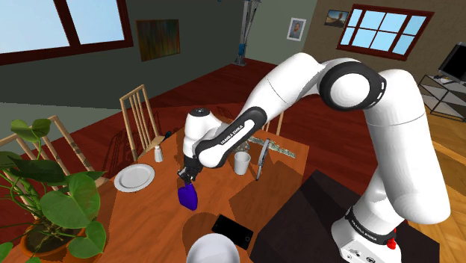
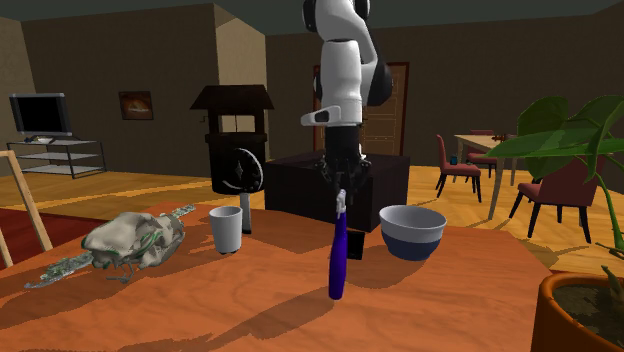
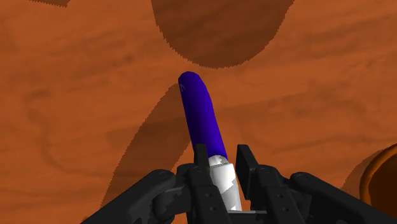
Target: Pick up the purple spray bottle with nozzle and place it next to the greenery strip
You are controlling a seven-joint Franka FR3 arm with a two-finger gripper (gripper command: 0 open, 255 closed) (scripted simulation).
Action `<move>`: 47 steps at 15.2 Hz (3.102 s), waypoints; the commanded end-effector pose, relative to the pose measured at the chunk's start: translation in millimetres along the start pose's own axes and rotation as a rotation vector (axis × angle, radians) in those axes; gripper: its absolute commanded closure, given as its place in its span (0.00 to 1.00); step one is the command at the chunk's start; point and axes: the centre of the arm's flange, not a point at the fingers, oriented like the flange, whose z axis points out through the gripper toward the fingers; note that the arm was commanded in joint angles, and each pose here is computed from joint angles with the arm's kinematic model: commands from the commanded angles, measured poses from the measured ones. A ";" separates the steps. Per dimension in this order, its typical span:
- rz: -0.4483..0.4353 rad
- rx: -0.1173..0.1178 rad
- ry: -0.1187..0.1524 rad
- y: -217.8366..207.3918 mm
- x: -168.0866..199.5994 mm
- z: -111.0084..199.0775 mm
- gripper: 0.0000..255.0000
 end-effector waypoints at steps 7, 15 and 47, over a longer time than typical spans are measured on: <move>0.000 0.000 0.000 -2.7 4.2 -40.1 1.00; 0.000 0.000 0.000 -6.1 7.7 -82.1 1.00; 0.000 0.000 0.000 -19.3 21.9 -249.9 1.00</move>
